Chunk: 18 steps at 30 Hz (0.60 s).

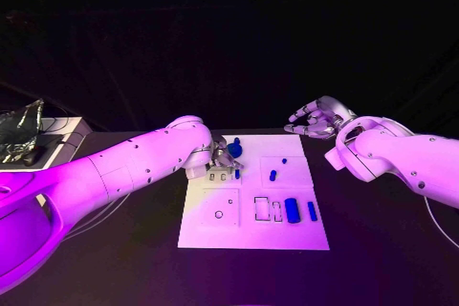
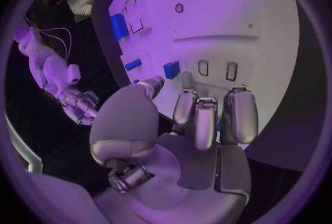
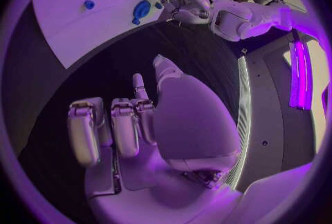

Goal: Assemble the parts on the task board

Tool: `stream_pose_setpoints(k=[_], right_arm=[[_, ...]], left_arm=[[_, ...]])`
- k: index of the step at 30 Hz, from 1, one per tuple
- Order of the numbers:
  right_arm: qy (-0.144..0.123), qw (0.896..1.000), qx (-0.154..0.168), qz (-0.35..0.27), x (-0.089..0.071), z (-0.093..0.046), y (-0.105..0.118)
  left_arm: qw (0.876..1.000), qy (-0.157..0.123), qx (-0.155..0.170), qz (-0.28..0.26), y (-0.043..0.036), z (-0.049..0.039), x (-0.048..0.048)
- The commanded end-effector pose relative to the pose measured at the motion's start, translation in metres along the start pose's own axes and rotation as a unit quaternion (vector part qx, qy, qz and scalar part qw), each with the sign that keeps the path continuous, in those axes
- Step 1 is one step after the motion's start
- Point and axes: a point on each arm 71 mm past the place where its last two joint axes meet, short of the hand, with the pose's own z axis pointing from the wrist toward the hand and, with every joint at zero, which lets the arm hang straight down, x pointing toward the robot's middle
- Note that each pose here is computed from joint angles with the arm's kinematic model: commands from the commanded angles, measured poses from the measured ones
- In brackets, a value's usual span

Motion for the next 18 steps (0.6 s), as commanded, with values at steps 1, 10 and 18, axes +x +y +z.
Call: stream_pose_setpoints(k=[1, 10, 18], right_arm=[[0.009, 1.000, -0.004, -0.011, 0.0020, 0.0005, 0.0016], [0.011, 1.000, -0.005, -0.012, 0.0031, 0.0010, 0.0027], [0.014, 1.000, -0.005, -0.014, 0.0042, 0.0017, 0.0033]], left_arm=[[1.000, 0.020, -0.001, 0.021, -0.0026, 0.0012, 0.0027], [1.000, 0.022, 0.004, 0.020, -0.0067, 0.0028, 0.0043], [0.999, 0.024, 0.005, 0.022, -0.0067, 0.0026, 0.0046]])
